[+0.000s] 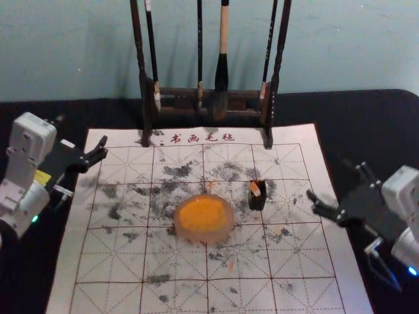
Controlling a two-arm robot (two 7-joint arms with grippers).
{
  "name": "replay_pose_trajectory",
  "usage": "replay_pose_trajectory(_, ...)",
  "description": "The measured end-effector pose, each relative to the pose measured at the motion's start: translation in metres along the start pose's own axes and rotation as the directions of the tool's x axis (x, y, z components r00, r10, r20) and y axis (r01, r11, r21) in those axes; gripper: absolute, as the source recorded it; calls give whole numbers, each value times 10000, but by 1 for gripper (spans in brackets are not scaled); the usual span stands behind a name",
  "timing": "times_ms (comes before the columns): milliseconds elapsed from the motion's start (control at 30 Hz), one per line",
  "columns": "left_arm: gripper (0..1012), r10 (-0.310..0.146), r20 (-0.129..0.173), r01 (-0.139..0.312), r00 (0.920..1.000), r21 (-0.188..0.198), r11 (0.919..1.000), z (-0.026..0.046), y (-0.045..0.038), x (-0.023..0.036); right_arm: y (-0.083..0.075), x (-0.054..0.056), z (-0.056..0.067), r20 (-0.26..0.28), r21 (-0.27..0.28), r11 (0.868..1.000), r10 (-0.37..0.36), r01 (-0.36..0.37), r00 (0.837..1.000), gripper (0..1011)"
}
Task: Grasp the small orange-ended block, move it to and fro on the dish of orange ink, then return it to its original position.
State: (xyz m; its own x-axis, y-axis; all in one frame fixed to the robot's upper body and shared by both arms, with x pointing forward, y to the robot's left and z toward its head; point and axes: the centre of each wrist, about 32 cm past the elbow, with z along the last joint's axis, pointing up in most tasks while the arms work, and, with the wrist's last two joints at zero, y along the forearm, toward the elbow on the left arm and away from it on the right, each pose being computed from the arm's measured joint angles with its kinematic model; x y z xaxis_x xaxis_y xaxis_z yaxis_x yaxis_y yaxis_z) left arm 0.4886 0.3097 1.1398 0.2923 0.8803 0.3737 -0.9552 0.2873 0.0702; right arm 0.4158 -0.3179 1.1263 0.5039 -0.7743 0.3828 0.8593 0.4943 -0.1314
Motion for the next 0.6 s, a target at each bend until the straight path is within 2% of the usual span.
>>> replay_pose_trajectory(267, 1001, 0, 1, 0, 10000, 1, 10000, 0, 0, 0, -43, -204, 24, 350, 309, 9949, 948, -959, 9949, 1002)
replay_pose_trajectory(400, 1001, 0, 0, 0, 10000, 0, 10000, 0, 0, 0, 18, -320, 51, 466, 438, 9907, 1268, -1289, 9908, 1002)
replay_pose_trajectory(600, 1001, 0, 0, 0, 10000, 0, 10000, 0, 0, 0, 170, -462, 69, 439, 309, 9919, 1215, -1229, 9916, 1002)
